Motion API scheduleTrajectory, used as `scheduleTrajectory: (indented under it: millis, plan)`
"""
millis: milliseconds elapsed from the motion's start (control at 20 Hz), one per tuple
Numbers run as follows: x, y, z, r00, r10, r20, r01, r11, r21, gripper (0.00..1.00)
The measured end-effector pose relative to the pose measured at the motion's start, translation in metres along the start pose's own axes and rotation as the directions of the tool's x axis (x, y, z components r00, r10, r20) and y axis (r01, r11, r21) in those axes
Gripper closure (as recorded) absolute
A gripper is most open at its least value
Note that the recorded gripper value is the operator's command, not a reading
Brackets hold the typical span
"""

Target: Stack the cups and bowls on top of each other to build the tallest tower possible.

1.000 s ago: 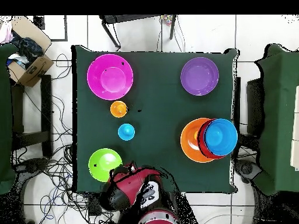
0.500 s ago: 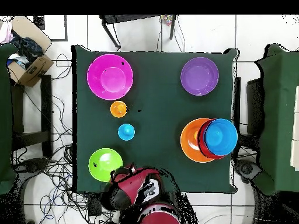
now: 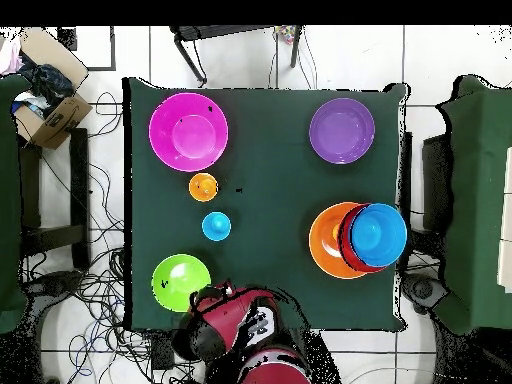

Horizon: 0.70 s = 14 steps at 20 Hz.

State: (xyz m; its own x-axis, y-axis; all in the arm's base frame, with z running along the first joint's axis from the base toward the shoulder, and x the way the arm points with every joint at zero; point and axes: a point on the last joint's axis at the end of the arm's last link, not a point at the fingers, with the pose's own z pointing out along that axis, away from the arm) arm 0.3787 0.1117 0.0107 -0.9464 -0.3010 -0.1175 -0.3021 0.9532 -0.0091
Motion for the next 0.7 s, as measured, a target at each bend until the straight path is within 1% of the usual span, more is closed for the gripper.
scheduleTrajectory:
  millis: [350, 600, 700]
  plan:
    - [-0.002, 0.001, -0.001, 1.0000, 0.000, 0.005, 0.000, 1.0000, -0.004, 0.00]
    - [-0.008, 0.002, -0.001, 0.9998, 0.004, 0.019, -0.003, 0.9999, -0.016, 0.00]
    - [-0.012, 0.004, -0.001, 0.9997, 0.006, 0.025, -0.006, 0.9996, -0.027, 0.00]
